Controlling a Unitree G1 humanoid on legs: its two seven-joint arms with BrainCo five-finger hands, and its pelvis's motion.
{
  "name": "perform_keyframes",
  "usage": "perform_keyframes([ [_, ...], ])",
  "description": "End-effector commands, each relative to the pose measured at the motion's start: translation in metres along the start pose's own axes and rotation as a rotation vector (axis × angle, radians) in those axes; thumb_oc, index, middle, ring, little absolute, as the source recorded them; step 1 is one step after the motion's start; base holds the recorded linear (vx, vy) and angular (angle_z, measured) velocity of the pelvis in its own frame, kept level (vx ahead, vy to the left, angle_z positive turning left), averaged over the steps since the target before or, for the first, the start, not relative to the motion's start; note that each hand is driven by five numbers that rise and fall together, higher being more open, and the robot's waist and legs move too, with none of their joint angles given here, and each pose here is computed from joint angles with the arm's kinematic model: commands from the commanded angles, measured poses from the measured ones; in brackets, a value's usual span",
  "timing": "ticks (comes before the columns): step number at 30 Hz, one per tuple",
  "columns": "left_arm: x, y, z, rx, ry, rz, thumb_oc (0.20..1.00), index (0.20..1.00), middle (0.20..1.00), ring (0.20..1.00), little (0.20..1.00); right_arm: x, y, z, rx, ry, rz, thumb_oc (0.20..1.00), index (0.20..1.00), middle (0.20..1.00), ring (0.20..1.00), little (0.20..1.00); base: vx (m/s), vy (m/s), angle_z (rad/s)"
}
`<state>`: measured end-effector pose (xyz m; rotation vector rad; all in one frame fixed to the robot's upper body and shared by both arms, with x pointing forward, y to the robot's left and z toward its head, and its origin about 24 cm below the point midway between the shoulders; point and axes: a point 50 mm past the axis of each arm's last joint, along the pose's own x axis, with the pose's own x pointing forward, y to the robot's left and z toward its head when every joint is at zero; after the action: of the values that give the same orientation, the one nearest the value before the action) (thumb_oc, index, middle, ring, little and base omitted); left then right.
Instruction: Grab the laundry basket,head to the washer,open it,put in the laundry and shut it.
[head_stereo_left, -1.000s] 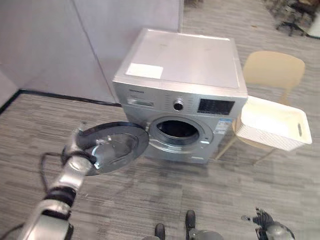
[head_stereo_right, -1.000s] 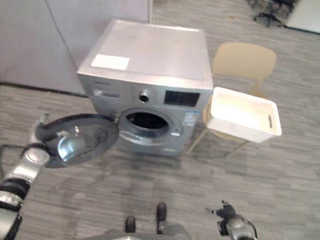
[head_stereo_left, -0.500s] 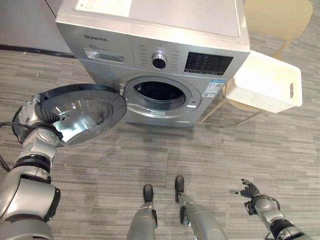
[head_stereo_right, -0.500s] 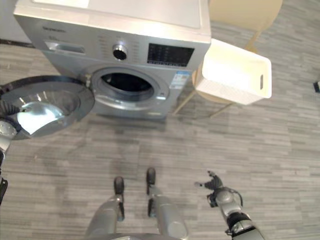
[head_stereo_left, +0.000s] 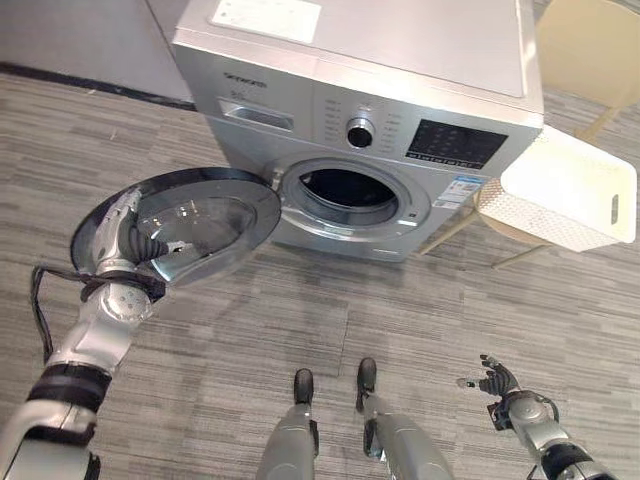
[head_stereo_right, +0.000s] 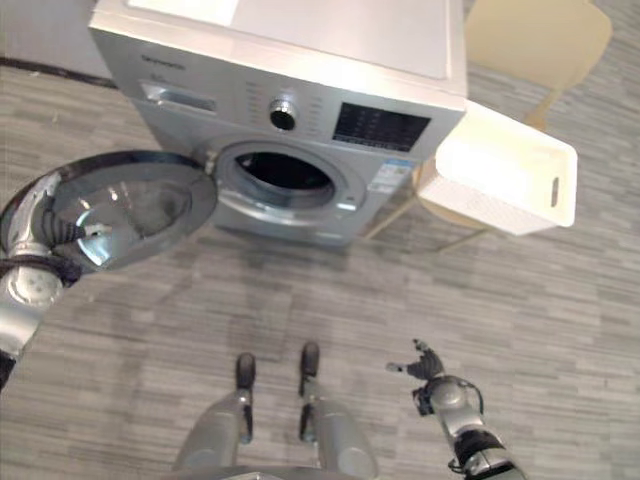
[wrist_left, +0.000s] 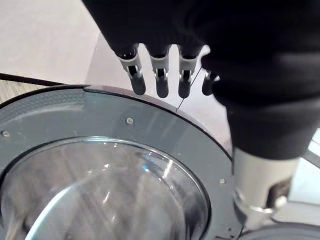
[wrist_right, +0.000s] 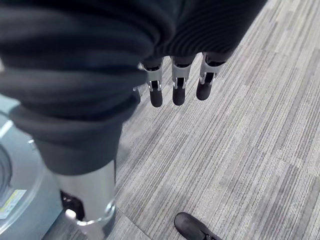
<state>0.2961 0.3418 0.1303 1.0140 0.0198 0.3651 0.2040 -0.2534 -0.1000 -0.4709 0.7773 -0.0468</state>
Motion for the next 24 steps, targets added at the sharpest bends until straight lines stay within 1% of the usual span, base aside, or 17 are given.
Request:
perform_keyframes([
  [1,0.008,0.023,0.004,-0.05,-0.007,0.188,1.0,1.0,1.0,1.0,1.0,-0.006,-0.003,-0.017,-0.03,0.037,-0.007,1.0,1.0,1.0,1.0,1.0,-0.02,-0.015,0.09],
  [2,0.008,0.025,0.004,-0.073,-0.005,0.23,1.0,1.0,1.0,1.0,1.0,-0.007,-0.002,-0.02,-0.035,0.046,-0.003,1.0,1.0,1.0,1.0,1.0,-0.03,-0.015,0.08],
  [3,0.007,0.023,-0.003,-0.083,0.037,0.253,1.0,1.0,1.0,1.0,1.0,-0.007,0.0,-0.021,-0.052,0.052,0.0,1.0,1.0,1.0,1.0,1.0,-0.03,-0.011,0.02],
  [5,0.006,0.016,-0.014,-0.095,0.1,0.241,1.0,1.0,1.0,1.0,1.0,-0.006,0.001,-0.021,-0.059,0.058,0.006,1.0,1.0,1.0,1.0,1.0,-0.03,0.014,-0.07],
  [6,0.004,0.011,-0.022,-0.094,0.139,0.218,1.0,1.0,1.0,1.0,1.0,-0.006,0.0,-0.021,-0.064,0.06,0.004,1.0,1.0,1.0,1.0,1.0,-0.05,0.044,-0.12],
  [7,0.002,-0.004,-0.04,-0.116,0.243,0.144,1.0,1.0,1.0,1.0,1.0,-0.005,-0.003,-0.02,-0.078,0.062,0.002,1.0,1.0,1.0,1.0,1.0,-0.07,0.049,-0.11],
  [8,0.002,-0.016,-0.047,-0.105,0.287,0.051,1.0,1.0,1.0,1.0,1.0,-0.005,-0.005,-0.021,-0.088,0.076,0.001,1.0,1.0,1.0,1.0,1.0,-0.06,0.041,-0.1],
  [9,0.004,-0.014,-0.047,-0.084,0.282,0.036,1.0,1.0,1.0,1.0,1.0,-0.005,-0.007,-0.022,-0.097,0.081,0.0,1.0,1.0,1.0,1.0,1.0,-0.03,0.022,-0.08],
  [11,0.002,-0.028,-0.05,-0.078,0.309,-0.039,1.0,1.0,1.0,1.0,1.0,-0.004,-0.008,-0.022,-0.102,0.085,-0.005,1.0,1.0,1.0,1.0,1.0,-0.02,0.016,-0.15],
  [13,0.002,-0.036,-0.047,-0.06,0.306,-0.078,1.0,1.0,1.0,1.0,1.0,-0.004,-0.008,-0.021,-0.1,0.085,-0.006,1.0,1.0,1.0,1.0,1.0,-0.02,0.012,-0.09],
  [15,-0.002,-0.06,-0.031,-0.115,0.241,-0.138,1.0,1.0,1.0,1.0,1.0,-0.003,-0.009,-0.02,-0.072,0.085,-0.02,1.0,1.0,1.0,1.0,1.0,0.0,0.0,0.0],
  [16,-0.003,-0.061,-0.031,-0.115,0.242,-0.138,1.0,1.0,1.0,1.0,1.0,-0.004,-0.009,-0.021,-0.073,0.085,-0.02,1.0,1.0,1.0,1.0,1.0,0.0,0.0,0.0],
  [19,-0.018,-0.084,-0.013,-0.22,0.167,-0.179,1.0,1.0,1.0,1.0,1.0,-0.005,-0.008,-0.024,-0.052,0.09,-0.027,1.0,1.0,1.0,1.0,1.0,0.01,-0.006,-0.02],
  [21,-0.044,-0.108,0.005,-0.349,0.099,-0.254,1.0,1.0,1.0,1.0,1.0,-0.008,-0.008,-0.032,-0.024,0.112,-0.041,1.0,1.0,1.0,1.0,1.0,0.04,-0.023,-0.09],
  [22,-0.044,-0.108,0.005,-0.349,0.099,-0.254,1.0,1.0,1.0,1.0,1.0,-0.008,-0.008,-0.032,-0.024,0.112,-0.041,1.0,1.0,1.0,1.0,1.0,0.03,-0.015,0.0],
  [24,-0.065,-0.124,0.019,-0.465,0.063,-0.335,1.0,1.0,1.0,1.0,1.0,-0.011,-0.009,-0.035,-0.021,0.109,-0.05,1.0,1.0,1.0,1.0,1.0,0.02,-0.01,0.08],
])
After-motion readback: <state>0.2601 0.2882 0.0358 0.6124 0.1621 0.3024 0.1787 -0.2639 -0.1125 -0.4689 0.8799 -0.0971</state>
